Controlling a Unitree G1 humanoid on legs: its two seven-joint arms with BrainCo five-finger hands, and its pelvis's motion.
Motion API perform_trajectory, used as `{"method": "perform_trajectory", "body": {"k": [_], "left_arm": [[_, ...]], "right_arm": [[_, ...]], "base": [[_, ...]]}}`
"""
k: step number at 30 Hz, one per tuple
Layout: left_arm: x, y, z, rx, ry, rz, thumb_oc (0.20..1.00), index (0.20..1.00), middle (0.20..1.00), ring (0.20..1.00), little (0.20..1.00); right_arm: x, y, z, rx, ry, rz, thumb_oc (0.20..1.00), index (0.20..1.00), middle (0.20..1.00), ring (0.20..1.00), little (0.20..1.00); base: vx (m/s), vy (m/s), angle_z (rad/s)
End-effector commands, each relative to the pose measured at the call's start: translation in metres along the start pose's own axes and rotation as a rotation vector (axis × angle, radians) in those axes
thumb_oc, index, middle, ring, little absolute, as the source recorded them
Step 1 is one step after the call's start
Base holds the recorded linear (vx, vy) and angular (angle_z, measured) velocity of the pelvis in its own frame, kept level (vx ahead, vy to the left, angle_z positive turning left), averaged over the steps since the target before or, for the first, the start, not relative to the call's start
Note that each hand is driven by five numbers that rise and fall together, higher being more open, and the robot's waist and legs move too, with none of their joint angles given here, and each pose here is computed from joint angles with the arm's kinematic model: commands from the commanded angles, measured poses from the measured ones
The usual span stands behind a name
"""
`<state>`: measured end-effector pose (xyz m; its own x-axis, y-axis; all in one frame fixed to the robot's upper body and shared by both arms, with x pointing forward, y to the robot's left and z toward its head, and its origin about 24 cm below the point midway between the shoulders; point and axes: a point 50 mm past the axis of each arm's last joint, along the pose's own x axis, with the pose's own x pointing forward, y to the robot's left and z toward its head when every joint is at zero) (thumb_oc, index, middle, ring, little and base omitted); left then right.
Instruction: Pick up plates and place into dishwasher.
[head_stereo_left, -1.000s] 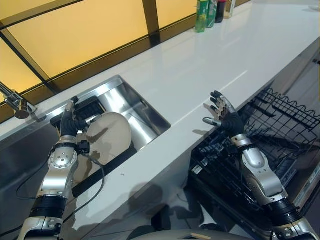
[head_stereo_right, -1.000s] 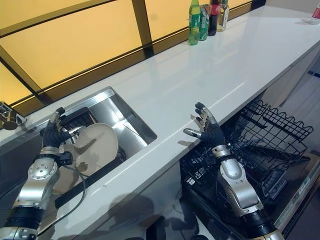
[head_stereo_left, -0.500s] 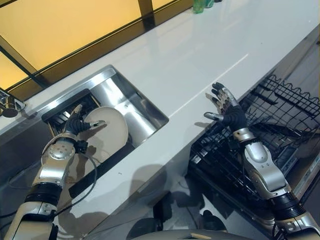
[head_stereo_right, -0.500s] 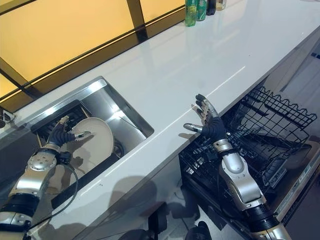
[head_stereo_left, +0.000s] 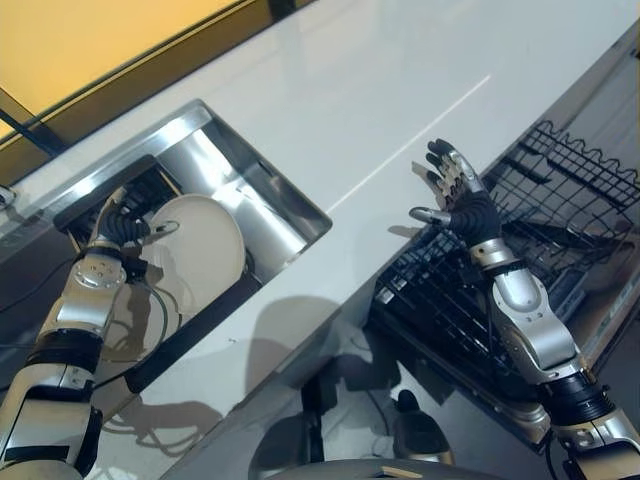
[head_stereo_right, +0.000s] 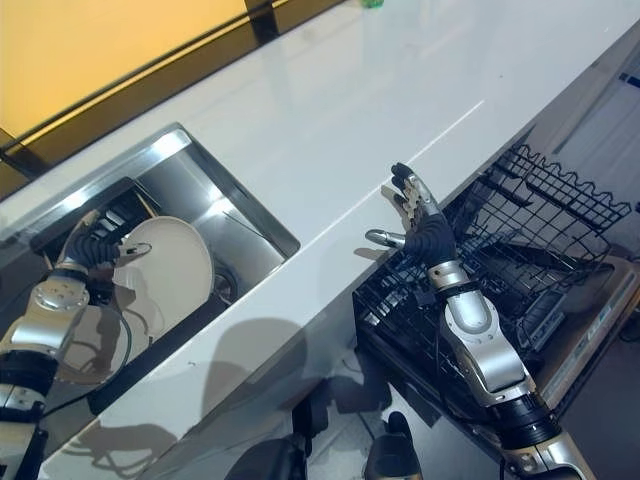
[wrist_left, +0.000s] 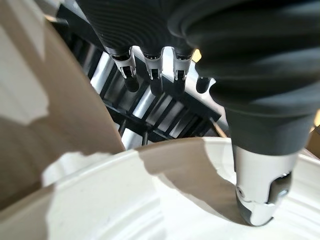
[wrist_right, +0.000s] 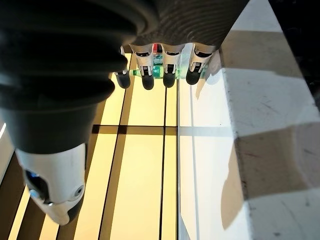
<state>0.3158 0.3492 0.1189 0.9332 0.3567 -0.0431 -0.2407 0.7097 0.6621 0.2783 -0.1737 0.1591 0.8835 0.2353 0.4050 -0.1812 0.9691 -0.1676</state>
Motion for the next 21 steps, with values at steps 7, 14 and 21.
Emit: {"method": "perform_trajectory", "body": {"k": [7,14,21], "left_arm": [[0.001,-0.014,0.048,-0.114,-0.194,-0.445,1.000,1.000,1.000,1.000,1.000],[-0.011,-0.035,0.044,-0.026,-0.110,-0.770,1.000,1.000,1.000,1.000,1.000],[-0.021,-0.048,0.040,-0.006,-0.057,-0.935,1.000,1.000,1.000,1.000,1.000]], "right_arm": [[-0.003,-0.009,0.008,-0.018,-0.040,-0.026,1.000,1.000,1.000,1.000,1.000],[-0.001,-0.011,0.012,-0.021,-0.044,-0.011,1.000,1.000,1.000,1.000,1.000],[-0.002,-0.012,0.010,-0.021,-0.016,0.008,1.000,1.000,1.000,1.000,1.000]], "base": [[-0.02,-0.006,-0.02],[-0.01,0.002,-0.01],[0.02,0.007,0.01]]}}
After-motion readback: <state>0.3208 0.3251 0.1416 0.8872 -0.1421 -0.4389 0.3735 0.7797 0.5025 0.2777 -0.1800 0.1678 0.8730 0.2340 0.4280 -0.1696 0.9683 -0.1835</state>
